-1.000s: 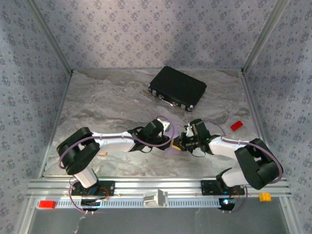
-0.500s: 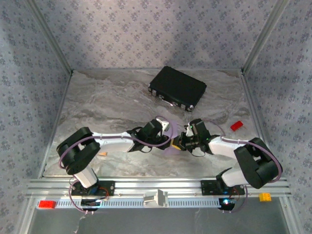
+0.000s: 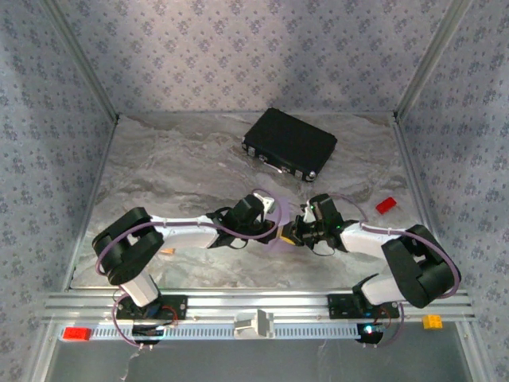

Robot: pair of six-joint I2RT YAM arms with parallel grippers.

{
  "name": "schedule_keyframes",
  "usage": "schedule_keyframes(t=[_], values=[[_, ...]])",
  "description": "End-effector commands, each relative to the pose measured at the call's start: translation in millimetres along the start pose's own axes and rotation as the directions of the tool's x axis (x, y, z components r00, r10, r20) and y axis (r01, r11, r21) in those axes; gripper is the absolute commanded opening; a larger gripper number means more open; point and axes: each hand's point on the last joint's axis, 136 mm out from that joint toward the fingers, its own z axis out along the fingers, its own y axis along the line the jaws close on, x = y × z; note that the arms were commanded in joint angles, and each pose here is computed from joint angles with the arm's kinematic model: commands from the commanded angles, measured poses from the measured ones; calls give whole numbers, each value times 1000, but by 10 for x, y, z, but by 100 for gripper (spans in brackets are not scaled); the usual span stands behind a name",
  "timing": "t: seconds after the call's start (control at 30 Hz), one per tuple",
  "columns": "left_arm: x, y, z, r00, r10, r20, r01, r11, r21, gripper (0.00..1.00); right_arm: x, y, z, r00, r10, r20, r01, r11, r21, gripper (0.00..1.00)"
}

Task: Fold a paper plane with a square sheet of paper (pick it up from the middle)
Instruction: Fold the triangle a second time at the center of the table.

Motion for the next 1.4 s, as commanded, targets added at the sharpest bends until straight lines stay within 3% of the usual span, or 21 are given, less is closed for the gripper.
schedule_keyframes(t=[0.0,0.6,1.37], values=[[-63,-8,-45,1000,5,19,-5,1000,9,2,-26,-8,-10,1000,19,8,-19,1000,6,11],[-81,130,63,1000,6,-21,-6,1000,-11,1,9,-582,-99,999,-42,-13,44,939,340,10],[-102,341,295,997,-41,-73,41,999,-4,1,-54,-444,-112,995,-92,-41,100,946,307,12]])
